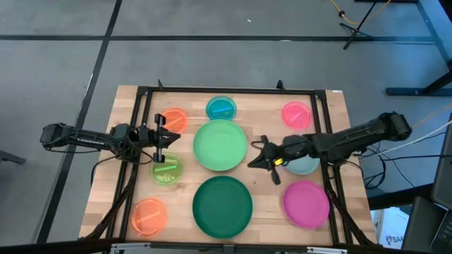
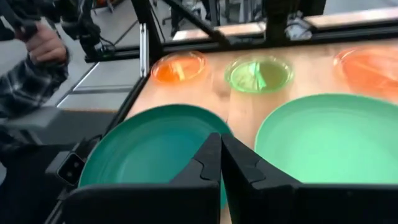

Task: Stack plastic plates
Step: Stack the dark green plate on top of the green plate

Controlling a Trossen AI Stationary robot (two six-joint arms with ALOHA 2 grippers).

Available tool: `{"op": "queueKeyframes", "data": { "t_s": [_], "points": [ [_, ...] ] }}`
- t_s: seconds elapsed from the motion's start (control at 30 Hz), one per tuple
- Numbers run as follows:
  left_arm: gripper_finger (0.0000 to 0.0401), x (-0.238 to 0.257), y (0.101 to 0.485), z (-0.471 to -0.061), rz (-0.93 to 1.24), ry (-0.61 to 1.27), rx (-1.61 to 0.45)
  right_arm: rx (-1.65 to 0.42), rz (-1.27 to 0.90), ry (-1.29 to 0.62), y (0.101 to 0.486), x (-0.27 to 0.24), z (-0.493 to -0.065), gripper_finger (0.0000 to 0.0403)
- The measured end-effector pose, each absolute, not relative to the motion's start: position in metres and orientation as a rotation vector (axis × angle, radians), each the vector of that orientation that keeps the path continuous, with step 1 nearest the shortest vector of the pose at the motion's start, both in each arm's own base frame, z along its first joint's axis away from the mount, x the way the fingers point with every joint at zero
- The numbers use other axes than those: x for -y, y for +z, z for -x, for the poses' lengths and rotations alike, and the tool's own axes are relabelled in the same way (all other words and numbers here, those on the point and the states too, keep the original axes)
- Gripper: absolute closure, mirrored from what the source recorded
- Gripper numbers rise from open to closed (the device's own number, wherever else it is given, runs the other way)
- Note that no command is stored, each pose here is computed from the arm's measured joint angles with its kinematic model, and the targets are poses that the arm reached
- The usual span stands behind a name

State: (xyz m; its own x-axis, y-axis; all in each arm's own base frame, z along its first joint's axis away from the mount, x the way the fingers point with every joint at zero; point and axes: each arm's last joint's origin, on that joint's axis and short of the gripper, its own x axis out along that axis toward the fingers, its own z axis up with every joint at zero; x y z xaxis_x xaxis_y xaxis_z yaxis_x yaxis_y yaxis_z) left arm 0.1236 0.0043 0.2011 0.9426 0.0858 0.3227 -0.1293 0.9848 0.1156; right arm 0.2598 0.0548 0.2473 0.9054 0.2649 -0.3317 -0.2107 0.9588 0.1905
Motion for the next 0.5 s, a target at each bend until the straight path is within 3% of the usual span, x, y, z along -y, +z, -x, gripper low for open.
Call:
{"op": "queueKeyframes", "data": {
  "t_s": [0.27,0.5],
  "points": [
    [0.0387,-0.007,0.201,-0.123,-0.136,0.218,0.316,-0.494,-0.313,0.199,0.212,-0.059,-0.283,0.0394],
    [0.0387,-0.007,0.203,-0.123,-0.112,0.216,0.335,-0.624,-0.355,0.175,0.176,-0.062,-0.295,0.0315]
  ]
}}
